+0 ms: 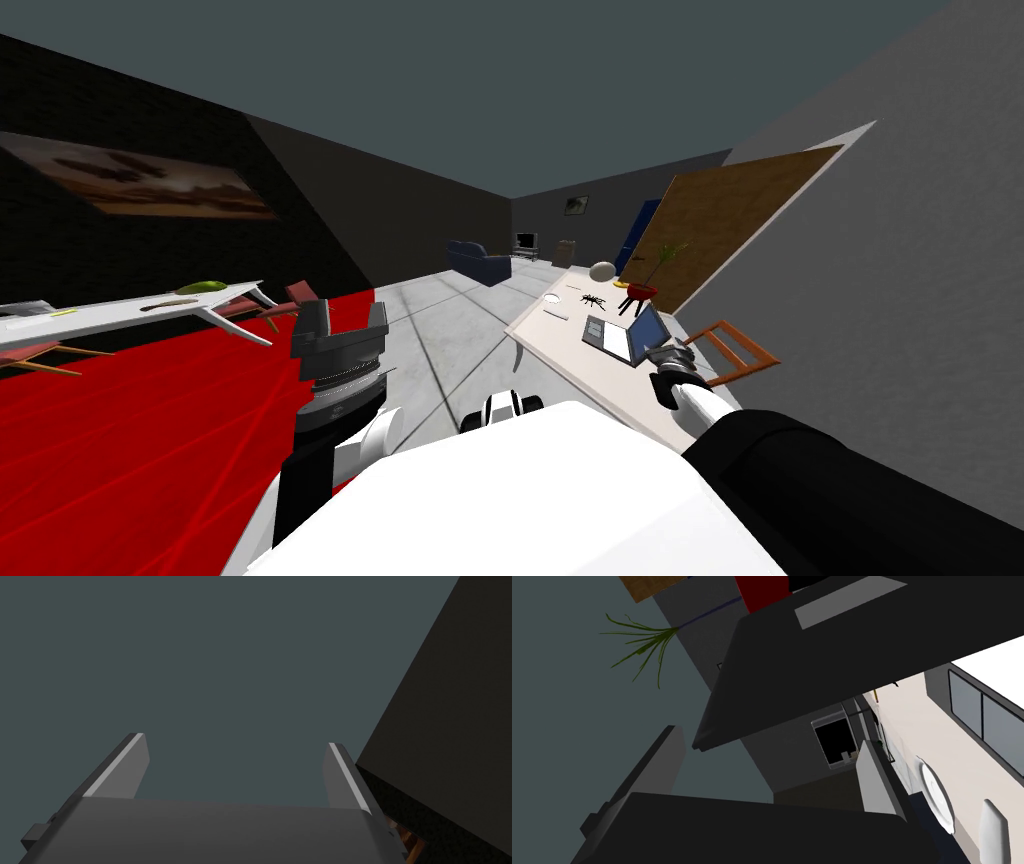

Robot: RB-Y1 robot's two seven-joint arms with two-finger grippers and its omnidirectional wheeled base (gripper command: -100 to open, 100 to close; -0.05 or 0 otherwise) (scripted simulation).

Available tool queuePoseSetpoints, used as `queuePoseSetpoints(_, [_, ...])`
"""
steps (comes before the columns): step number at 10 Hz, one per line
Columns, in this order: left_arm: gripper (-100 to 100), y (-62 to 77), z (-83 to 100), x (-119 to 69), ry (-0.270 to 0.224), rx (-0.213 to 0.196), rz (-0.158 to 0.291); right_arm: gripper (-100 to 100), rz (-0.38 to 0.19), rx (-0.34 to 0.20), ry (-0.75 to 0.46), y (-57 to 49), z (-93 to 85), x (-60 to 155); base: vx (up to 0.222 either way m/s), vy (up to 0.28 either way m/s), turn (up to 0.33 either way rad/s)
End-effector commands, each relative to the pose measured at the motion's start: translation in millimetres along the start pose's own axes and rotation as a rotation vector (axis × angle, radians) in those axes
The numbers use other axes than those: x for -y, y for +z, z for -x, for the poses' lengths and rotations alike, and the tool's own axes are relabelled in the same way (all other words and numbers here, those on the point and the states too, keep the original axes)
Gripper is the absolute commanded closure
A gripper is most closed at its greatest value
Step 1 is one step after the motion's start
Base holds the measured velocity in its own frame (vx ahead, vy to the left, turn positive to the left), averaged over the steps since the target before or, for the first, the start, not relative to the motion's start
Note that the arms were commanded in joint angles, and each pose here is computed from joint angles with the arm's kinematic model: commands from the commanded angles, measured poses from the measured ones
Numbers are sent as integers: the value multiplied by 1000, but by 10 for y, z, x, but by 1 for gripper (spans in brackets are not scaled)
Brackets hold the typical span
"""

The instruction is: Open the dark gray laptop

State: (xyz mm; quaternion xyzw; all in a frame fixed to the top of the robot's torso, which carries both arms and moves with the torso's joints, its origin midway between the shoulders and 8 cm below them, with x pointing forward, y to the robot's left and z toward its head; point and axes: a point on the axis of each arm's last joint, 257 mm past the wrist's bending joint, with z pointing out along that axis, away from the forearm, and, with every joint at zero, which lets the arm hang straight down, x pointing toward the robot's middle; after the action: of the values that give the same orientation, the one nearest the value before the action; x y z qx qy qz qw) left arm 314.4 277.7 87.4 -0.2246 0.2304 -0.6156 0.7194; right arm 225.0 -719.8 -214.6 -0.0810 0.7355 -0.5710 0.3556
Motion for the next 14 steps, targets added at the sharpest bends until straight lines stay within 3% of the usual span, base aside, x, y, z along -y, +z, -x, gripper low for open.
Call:
queuePoseSetpoints(1, [0, 0, 0, 0, 0, 0, 0, -100, -62, -30, -114, 97, -147, 303, 13, 10, 200])
queuePoseSetpoints(2, [0, 0, 0, 0, 0, 0, 0, -100, -46, -23, -84, 96, -132, 238, 7, 1, 47])
queuePoseSetpoints(3, [0, 0, 0, 0, 0, 0, 0, -100, -68, -70, -87, 154, -308, 346, -75, -20, 338])
queuePoseSetpoints(11, [0, 0, 0, 0, 0, 0, 0, -100, -147, -255, -70, 281, -987, 724, -127, 5, 271])
queuePoseSetpoints(12, [0, 0, 0, 0, 0, 0, 0, -100, -140, -240, -73, 281, -933, 702, -48, 7, 44])
queuePoseSetpoints(13, [0, 0, 1, 0, 0, 0, 0, 100, -137, -232, -73, 272, -902, 676, 18, -8, -210])
queuePoseSetpoints(14, [0, -1, 1, 0, 0, 0, 0, 100, -127, -208, -76, 262, -818, 628, 86, -18, -233])
